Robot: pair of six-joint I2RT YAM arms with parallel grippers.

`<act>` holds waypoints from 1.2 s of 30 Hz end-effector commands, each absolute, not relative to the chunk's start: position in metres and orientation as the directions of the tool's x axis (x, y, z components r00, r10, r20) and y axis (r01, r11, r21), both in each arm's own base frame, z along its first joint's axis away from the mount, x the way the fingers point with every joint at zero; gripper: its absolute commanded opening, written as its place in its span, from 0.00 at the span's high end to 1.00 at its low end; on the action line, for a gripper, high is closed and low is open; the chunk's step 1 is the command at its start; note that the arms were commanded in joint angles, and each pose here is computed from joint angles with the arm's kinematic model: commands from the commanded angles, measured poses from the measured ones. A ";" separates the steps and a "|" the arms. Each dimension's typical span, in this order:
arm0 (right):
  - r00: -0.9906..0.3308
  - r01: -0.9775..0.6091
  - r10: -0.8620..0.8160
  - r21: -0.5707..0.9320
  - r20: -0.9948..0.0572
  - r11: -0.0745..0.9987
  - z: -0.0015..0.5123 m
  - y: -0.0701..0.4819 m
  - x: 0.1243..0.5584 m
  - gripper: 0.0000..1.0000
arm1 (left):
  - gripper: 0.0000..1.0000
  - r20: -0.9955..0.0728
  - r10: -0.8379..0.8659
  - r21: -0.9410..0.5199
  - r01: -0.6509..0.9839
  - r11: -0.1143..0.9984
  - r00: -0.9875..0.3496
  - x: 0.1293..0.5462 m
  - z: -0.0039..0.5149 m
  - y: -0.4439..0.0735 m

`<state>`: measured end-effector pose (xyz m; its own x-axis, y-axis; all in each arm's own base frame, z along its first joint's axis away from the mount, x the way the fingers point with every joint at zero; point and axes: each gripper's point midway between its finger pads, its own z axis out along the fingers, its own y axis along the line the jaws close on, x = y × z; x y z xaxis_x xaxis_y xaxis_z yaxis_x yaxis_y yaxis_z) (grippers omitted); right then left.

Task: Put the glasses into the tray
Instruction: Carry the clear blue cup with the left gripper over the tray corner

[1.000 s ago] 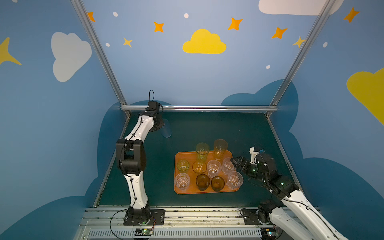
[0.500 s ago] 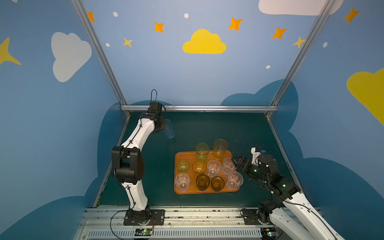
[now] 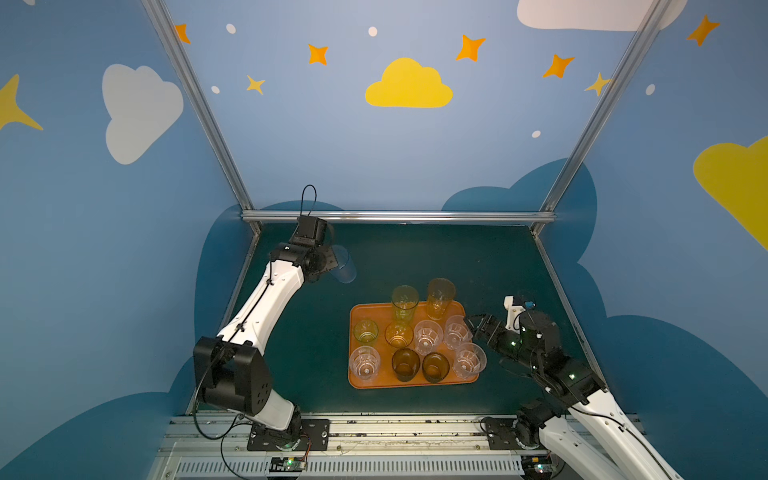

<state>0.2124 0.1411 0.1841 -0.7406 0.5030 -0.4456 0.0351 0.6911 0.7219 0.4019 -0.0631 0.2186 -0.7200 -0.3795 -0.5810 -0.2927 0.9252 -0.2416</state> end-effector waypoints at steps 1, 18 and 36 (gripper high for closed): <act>-0.752 0.049 0.505 0.727 -0.424 0.684 0.178 0.141 0.209 0.12 | 0.96 -0.611 -0.378 -0.259 -0.276 0.926 -0.696 0.392 0.232 -0.070; -0.754 0.067 0.518 0.738 -0.403 0.672 0.169 0.139 0.203 0.12 | 0.96 -0.538 -0.242 -0.197 -0.159 0.968 -0.808 0.349 0.196 -0.119; -0.758 0.093 0.526 0.735 -0.385 0.672 0.159 0.137 0.201 0.12 | 0.96 -0.486 -0.180 -0.164 -0.113 0.980 -0.855 0.326 0.170 -0.133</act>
